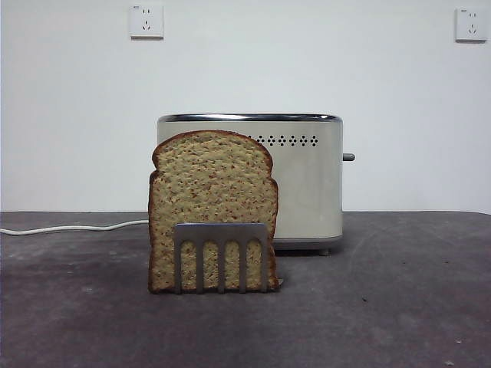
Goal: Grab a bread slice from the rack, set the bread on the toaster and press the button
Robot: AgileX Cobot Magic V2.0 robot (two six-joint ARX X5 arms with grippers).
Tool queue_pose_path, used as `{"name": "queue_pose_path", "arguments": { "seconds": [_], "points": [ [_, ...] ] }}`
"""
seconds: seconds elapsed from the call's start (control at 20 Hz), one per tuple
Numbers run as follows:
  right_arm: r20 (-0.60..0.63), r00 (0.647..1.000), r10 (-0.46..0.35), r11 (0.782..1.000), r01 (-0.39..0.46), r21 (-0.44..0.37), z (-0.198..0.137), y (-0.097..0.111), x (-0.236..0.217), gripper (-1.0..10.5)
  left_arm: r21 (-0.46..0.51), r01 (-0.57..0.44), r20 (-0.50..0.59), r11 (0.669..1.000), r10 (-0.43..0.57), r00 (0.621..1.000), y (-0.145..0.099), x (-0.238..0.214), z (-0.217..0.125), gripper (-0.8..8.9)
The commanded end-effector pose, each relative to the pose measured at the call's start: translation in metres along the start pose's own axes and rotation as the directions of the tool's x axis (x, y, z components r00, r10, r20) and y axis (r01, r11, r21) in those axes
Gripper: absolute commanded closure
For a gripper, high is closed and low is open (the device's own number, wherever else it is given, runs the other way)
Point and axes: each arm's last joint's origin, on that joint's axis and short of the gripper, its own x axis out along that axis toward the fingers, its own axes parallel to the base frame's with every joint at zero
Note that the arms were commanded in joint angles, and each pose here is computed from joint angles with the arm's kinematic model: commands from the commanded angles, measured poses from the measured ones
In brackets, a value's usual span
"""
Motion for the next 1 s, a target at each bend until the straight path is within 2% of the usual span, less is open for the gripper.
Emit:
{"name": "queue_pose_path", "arguments": {
  "seconds": [0.05, 0.3, 0.5, 0.75, 0.95, 1.0],
  "points": [
    [-0.001, 1.0, -0.001, 1.0, 0.001, -0.009, 0.0, 0.0, 0.001, 9.6, 0.102, 0.007, -0.055, 0.995, -0.002, 0.998, 0.003, 0.016, 0.014, 2.08],
    [-0.013, 1.0, 0.003, 1.0, -0.003, -0.001, 0.001, -0.002, 0.004, 9.6, 0.215, 0.056, -0.216, 0.975, -0.008, 0.976, 0.01, 0.067, 0.037, 2.09],
    [-0.021, 1.0, 0.005, 1.0, -0.005, 0.005, 0.001, -0.004, 0.006, 9.6, 0.296, 0.128, -0.339, 0.947, -0.021, 0.941, 0.008, 0.113, 0.037, 2.18],
    [-0.026, 1.0, 0.006, 1.0, -0.006, 0.009, 0.001, -0.005, 0.007, 9.6, 0.331, 0.203, -0.464, 0.921, -0.028, 0.885, 0.006, 0.163, 0.022, 2.18],
    [-0.027, 1.0, 0.007, 1.0, -0.006, 0.009, 0.001, -0.005, 0.007, 9.6, 0.332, 0.21, -0.504, 0.919, -0.015, 0.864, 0.008, 0.186, 0.013, 2.28],
    [-0.027, 1.0, 0.007, 1.0, -0.006, 0.009, 0.001, -0.005, 0.007, 9.6, 0.334, 0.205, -0.514, 0.92, -0.005, 0.857, 0.009, 0.189, 0.011, 3.07]
  ]
}}
